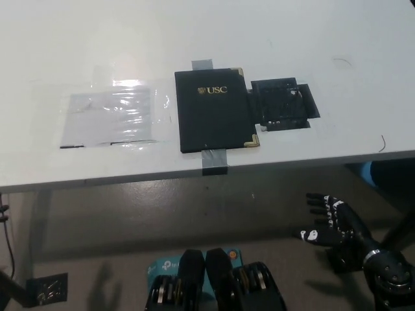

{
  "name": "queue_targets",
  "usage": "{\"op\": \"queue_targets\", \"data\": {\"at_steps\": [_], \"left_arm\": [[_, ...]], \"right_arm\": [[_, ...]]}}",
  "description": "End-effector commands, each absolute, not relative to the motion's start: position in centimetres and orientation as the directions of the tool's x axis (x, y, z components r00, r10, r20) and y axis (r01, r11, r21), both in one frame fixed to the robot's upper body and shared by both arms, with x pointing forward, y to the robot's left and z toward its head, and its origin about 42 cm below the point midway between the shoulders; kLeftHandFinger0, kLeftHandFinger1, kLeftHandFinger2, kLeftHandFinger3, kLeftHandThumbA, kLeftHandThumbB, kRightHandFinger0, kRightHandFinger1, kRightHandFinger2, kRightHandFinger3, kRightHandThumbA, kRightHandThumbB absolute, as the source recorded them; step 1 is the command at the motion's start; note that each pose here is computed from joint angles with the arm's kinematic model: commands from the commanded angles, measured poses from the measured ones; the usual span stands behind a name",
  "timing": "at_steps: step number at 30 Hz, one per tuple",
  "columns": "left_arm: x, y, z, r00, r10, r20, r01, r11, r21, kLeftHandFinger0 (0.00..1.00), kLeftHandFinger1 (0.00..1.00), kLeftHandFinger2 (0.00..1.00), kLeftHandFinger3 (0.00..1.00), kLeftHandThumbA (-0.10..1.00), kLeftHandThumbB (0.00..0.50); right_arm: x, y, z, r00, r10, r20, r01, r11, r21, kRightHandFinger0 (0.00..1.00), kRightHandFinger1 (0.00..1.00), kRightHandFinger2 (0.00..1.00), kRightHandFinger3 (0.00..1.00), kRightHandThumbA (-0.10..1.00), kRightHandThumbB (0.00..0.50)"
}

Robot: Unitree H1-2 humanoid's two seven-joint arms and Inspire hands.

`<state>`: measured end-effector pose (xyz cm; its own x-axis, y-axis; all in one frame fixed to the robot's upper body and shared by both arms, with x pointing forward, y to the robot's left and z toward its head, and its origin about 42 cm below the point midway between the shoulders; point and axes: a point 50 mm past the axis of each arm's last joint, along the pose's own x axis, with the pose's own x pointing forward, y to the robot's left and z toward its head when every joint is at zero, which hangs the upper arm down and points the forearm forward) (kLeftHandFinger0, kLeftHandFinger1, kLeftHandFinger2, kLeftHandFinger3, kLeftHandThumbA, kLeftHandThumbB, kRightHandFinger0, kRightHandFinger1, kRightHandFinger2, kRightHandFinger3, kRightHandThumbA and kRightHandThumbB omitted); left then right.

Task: The robot uses its left hand to push the cover of the diary kept in the middle of the desk towards the right to close it

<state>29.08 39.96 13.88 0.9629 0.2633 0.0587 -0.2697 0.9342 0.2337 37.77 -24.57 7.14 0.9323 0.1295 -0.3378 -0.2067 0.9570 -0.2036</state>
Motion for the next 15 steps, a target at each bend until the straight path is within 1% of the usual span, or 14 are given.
{"op": "queue_targets", "data": {"at_steps": [1, 3, 4, 5, 6, 7, 8, 9, 11, 13, 15], "left_arm": [[29.0, 40.4, 14.8, 0.964, 0.260, 0.051, -0.264, 0.926, 0.269, 0.81, 0.77, 0.84, 0.93, 1.00, 0.338], [29.0, 40.2, 15.0, 0.964, 0.260, 0.051, -0.264, 0.927, 0.267, 0.80, 0.77, 0.85, 0.93, 1.00, 0.319], [29.0, 40.2, 15.0, 0.964, 0.261, 0.049, -0.265, 0.927, 0.264, 0.80, 0.77, 0.85, 0.94, 1.00, 0.318], [29.1, 40.1, 15.0, 0.964, 0.260, 0.049, -0.263, 0.927, 0.267, 0.80, 0.77, 0.85, 0.94, 1.00, 0.307], [29.1, 40.1, 15.0, 0.964, 0.260, 0.050, -0.264, 0.927, 0.266, 0.80, 0.77, 0.85, 0.94, 1.00, 0.306], [29.1, 40.1, 15.1, 0.964, 0.261, 0.051, -0.264, 0.926, 0.269, 0.80, 0.76, 0.84, 0.94, 1.00, 0.296], [30.0, 39.5, 15.2, 0.968, 0.246, 0.053, -0.251, 0.931, 0.265, 0.81, 0.77, 0.84, 0.94, 1.00, 0.290], [30.4, 39.2, 15.3, 0.970, 0.234, 0.060, -0.242, 0.934, 0.262, 0.81, 0.77, 0.83, 0.94, 1.00, 0.274], [30.4, 39.1, 15.5, 0.971, 0.234, 0.058, -0.241, 0.935, 0.259, 0.81, 0.77, 0.83, 0.94, 1.00, 0.272], [30.4, 39.0, 15.5, 0.971, 0.233, 0.058, -0.240, 0.937, 0.255, 0.81, 0.76, 0.82, 0.93, 1.00, 0.271], [30.4, 39.0, 15.6, 0.969, 0.239, 0.054, -0.245, 0.933, 0.263, 0.82, 0.77, 0.81, 0.92, 1.00, 0.251]], "right_arm": [[38.7, -24.8, 8.6, 0.960, 0.120, -0.254, -0.175, 0.963, -0.205, 0.83, 0.87, 0.87, 0.85, 1.00, 0.463], [38.6, -24.8, 8.6, 0.960, 0.120, -0.252, -0.174, 0.963, -0.206, 0.83, 0.87, 0.87, 0.86, 1.00, 0.458], [38.7, -24.8, 8.6, 0.960, 0.120, -0.251, -0.174, 0.963, -0.207, 0.83, 0.87, 0.87, 0.86, 1.00, 0.455], [38.7, -24.8, 8.6, 0.960, 0.118, -0.252, -0.172, 0.964, -0.202, 0.83, 0.86, 0.85, 0.85, 1.00, 0.464], [38.7, -24.8, 8.6, 0.960, 0.116, -0.255, -0.169, 0.966, -0.196, 0.83, 0.86, 0.85, 0.85, 1.00, 0.465], [38.7, -24.8, 8.7, 0.959, 0.117, -0.256, -0.171, 0.965, -0.199, 0.83, 0.87, 0.86, 0.86, 1.00, 0.467], [38.7, -25.5, 8.9, 0.962, 0.102, -0.252, -0.156, 0.967, -0.203, 0.84, 0.87, 0.86, 0.86, 1.00, 0.468], [38.6, -25.7, 9.2, 0.963, 0.094, -0.251, -0.149, 0.966, -0.211, 0.86, 0.87, 0.86, 0.87, 1.00, 0.457], [38.5, -25.7, 9.3, 0.964, 0.095, -0.248, -0.152, 0.964, -0.220, 0.87, 0.88, 0.87, 0.88, 1.00, 0.441], [38.5, -25.7, 9.4, 0.964, 0.093, -0.250, -0.150, 0.964, -0.219, 0.87, 0.88, 0.87, 0.88, 1.00, 0.448], [38.6, -25.6, 9.3, 0.963, 0.093, -0.252, -0.150, 0.965, -0.215, 0.86, 0.87, 0.87, 0.87, 1.00, 0.445]]}}
